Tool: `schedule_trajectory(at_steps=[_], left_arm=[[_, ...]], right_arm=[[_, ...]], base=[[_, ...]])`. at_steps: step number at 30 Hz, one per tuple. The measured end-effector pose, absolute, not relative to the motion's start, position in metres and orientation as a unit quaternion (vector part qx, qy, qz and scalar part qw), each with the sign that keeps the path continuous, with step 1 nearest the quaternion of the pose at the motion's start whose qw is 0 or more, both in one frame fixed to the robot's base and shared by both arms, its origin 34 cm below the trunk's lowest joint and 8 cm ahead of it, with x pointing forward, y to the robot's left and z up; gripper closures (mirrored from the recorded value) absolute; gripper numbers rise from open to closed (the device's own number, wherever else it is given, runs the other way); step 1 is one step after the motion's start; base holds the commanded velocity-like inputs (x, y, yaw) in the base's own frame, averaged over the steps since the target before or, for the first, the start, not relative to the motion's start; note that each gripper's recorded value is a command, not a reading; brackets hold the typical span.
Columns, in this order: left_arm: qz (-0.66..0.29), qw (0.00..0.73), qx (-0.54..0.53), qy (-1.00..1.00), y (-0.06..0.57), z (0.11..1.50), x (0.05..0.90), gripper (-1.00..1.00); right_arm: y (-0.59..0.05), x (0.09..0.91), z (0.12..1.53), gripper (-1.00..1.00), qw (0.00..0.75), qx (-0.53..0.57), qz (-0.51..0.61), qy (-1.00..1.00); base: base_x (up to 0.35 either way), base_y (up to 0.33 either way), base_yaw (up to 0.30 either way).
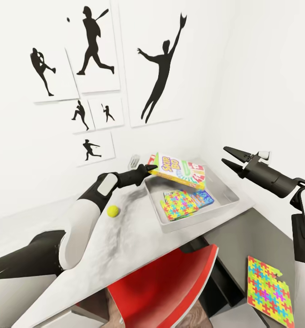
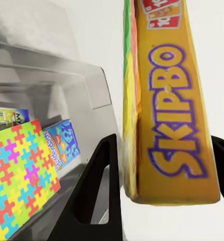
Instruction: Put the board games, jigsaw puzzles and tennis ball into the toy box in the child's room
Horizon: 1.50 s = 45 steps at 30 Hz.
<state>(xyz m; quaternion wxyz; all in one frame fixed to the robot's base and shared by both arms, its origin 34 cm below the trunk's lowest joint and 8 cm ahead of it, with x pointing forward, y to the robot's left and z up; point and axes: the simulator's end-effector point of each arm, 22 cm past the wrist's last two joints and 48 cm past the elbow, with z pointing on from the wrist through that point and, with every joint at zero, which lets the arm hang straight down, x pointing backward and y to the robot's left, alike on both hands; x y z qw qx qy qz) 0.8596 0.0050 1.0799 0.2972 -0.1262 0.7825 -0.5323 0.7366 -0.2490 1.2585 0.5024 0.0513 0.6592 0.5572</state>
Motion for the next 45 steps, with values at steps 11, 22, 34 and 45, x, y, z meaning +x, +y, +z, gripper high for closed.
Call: schedule_trajectory(at_steps=[11,22,34,45], left_arm=[[-0.548,0.272,-0.121,0.782,-0.002,1.090,0.859,1.00],[-0.535,0.248,-0.125,0.798,-0.003,1.072,0.855,1.00],[-0.520,0.241,-0.132,0.809,0.000,1.057,0.857,1.00],[-0.522,0.247,-0.128,0.806,0.000,1.066,0.866,1.00]], right_arm=[[-0.248,0.738,1.254,-1.00,0.498,0.054,0.562,0.658],[-0.247,0.741,1.247,-1.00,0.494,0.058,0.564,0.659],[-0.248,0.743,1.240,-1.00,0.490,0.061,0.563,0.662],[-0.248,0.746,1.233,-1.00,0.487,0.064,0.563,0.665]], base=[[0.000,0.000,0.000],[0.000,0.000,0.000],[0.000,0.000,0.000],[0.000,0.000,0.000]])
